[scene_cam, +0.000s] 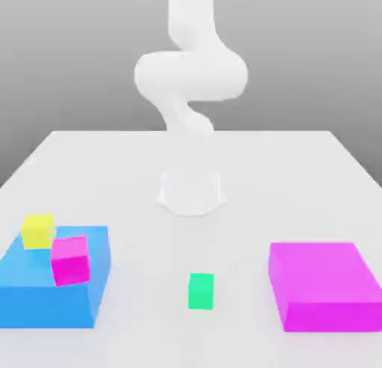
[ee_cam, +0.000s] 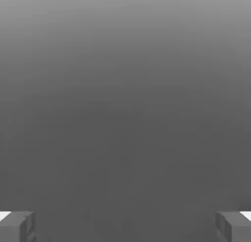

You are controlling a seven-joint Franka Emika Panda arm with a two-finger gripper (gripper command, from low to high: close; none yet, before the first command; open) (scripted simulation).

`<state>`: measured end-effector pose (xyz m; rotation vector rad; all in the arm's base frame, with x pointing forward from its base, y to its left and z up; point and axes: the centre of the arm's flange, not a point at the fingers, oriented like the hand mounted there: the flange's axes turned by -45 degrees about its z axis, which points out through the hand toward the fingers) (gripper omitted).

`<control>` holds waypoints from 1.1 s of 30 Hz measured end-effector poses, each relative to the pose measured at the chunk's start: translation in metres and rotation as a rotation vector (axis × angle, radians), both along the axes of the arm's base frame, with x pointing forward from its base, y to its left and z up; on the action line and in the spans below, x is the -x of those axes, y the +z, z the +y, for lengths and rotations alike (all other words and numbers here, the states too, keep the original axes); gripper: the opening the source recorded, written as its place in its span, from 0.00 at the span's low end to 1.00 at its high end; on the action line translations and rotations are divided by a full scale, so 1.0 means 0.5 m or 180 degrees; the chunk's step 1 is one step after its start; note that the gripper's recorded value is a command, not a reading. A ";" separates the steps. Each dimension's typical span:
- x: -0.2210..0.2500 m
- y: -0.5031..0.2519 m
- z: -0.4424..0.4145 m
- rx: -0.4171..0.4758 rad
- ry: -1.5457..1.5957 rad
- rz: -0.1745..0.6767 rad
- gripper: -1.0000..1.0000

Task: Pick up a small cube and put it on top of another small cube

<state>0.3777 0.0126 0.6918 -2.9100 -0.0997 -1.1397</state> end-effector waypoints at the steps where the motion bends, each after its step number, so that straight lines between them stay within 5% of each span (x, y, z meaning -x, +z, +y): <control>1: -0.026 -0.018 0.012 0.0031 0.0104 0.0072 0.50; 16: -0.305 -0.365 0.267 0.0545 0.1563 0.0998 0.50; 33: -0.328 -0.925 0.594 0.1346 0.3233 0.1921 0.50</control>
